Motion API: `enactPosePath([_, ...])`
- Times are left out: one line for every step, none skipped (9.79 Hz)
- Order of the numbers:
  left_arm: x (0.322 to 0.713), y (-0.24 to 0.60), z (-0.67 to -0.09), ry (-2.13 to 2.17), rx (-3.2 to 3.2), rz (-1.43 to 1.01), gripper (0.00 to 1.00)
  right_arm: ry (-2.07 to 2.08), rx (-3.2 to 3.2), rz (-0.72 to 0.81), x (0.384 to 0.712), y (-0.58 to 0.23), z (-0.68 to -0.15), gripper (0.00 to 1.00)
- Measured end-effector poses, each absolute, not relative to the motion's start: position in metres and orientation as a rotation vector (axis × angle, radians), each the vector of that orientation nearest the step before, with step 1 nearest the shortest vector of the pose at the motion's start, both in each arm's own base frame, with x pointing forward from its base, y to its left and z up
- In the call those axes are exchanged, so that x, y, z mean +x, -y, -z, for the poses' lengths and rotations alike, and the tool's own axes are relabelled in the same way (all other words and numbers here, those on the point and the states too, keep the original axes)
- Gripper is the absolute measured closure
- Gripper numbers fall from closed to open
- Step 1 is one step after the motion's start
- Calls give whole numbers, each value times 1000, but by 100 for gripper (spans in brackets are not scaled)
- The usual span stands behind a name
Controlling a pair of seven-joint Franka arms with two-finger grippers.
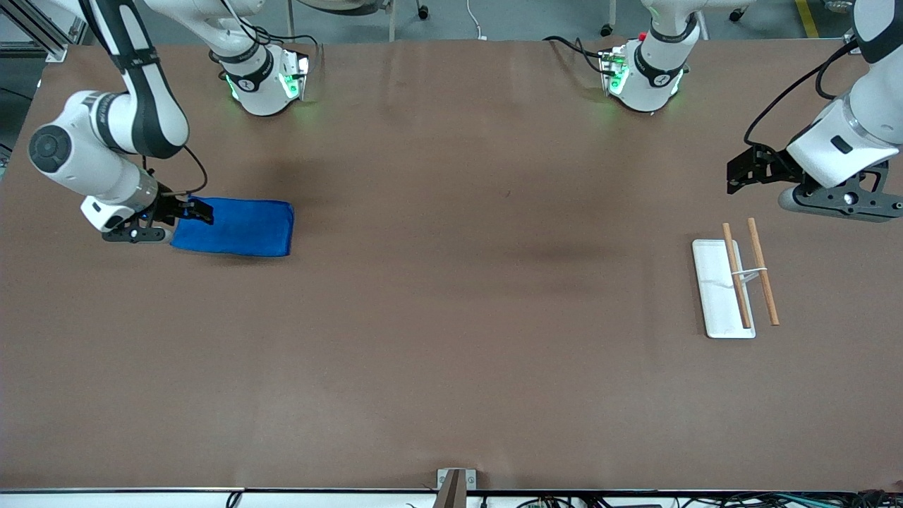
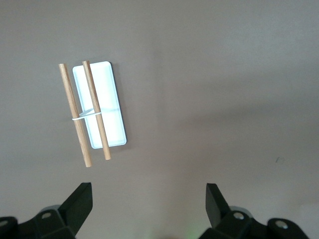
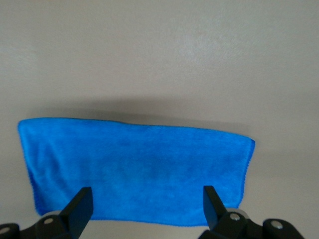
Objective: Right arm passes towel to left arm to hang
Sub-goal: 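Lower the right gripper onto the blue towel's edge and close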
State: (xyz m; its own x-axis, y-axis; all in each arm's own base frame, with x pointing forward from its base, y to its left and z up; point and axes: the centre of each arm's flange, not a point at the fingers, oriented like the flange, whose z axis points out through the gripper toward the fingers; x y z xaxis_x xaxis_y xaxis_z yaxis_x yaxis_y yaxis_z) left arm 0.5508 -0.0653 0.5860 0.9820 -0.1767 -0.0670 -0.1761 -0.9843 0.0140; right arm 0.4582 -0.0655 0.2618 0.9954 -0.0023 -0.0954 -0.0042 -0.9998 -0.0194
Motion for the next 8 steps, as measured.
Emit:
enactPosePath([551, 66, -585, 276, 3112, 110, 0, 0, -3124, -152, 457, 64, -242, 3])
enactPosePath([551, 66, -584, 276, 3110, 111, 0, 15, -3128, -152, 455, 60, -226, 4])
enactPosePath([551, 66, -584, 275, 3110, 113, 0, 34, -3131, -160, 454, 54, -215, 4])
enactPosePath([551, 66, -582, 275, 3109, 120, 0, 46, -3131, -176, 453, 51, -208, 5])
enactPosePath([551, 66, -580, 275, 3108, 126, 0, 51, -3130, -189, 452, 50, -203, 5])
enactPosePath([551, 66, -579, 275, 3108, 129, 0, 52, -3129, -204, 451, 49, -199, 7])
enactPosePath([551, 66, -579, 276, 3108, 130, 0, 52, -3127, -222, 449, 49, -194, 7])
enactPosePath([551, 67, -578, 277, 3108, 131, 0, 52, -3129, -222, 448, 49, -188, 8])
